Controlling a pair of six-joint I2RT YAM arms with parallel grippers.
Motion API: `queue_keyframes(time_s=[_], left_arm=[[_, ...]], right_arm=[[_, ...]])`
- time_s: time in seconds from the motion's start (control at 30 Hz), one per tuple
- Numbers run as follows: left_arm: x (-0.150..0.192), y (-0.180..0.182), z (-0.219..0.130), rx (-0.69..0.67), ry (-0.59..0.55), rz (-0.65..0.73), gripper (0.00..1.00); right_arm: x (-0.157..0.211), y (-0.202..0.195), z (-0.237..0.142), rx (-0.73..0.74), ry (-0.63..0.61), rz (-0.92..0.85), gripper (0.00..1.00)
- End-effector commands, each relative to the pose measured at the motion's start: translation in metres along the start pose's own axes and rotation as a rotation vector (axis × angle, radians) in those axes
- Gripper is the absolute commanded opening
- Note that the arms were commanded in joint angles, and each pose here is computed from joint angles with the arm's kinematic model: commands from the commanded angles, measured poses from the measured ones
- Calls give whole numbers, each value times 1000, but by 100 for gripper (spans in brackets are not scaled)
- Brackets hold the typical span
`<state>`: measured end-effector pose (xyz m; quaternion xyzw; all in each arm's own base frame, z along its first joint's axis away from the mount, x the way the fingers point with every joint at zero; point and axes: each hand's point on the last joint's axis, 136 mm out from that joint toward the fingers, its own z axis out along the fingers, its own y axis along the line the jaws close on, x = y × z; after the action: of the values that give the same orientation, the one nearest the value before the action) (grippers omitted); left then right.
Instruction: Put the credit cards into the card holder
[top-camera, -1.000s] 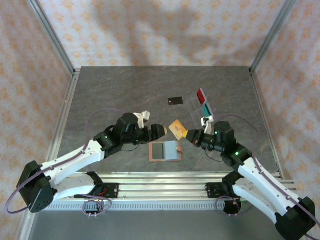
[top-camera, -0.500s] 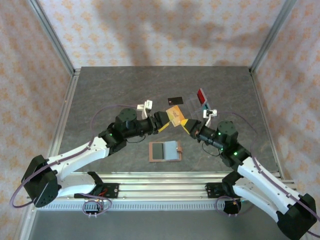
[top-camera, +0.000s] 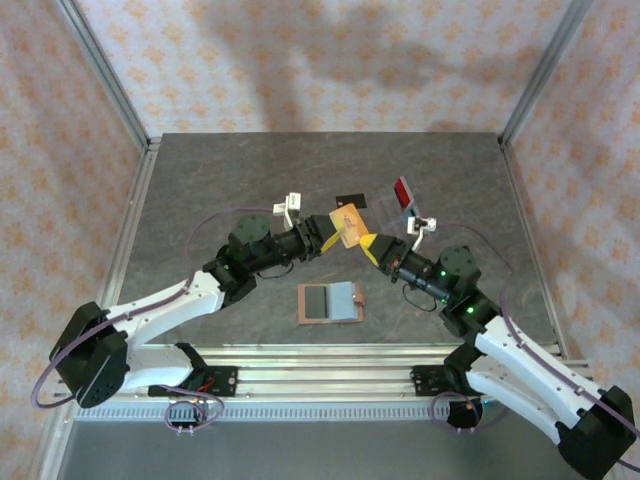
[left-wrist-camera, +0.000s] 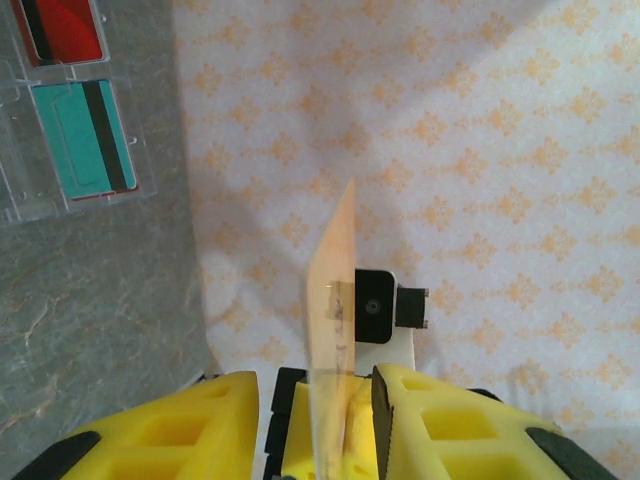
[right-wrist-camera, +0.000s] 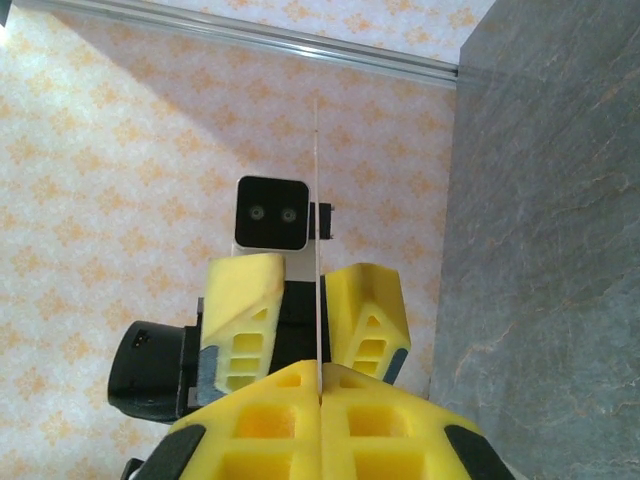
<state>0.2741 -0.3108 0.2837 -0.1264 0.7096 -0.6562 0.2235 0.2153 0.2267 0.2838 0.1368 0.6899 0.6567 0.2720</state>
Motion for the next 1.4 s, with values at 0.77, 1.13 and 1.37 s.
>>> queue_keyframes(time_s=[0.77,1.13,1.37], left_arm=[[-4,20,-19,-52,8,25,0],[56,155,-103,-699,337,175,0],[59,192,-84,-716,401,195,0]], right_arm=[[15,-24,-5,116,54,-37,65],[46,-128,-25,591,319,-191,58],[56,-159,-8,626,430,-194,58]])
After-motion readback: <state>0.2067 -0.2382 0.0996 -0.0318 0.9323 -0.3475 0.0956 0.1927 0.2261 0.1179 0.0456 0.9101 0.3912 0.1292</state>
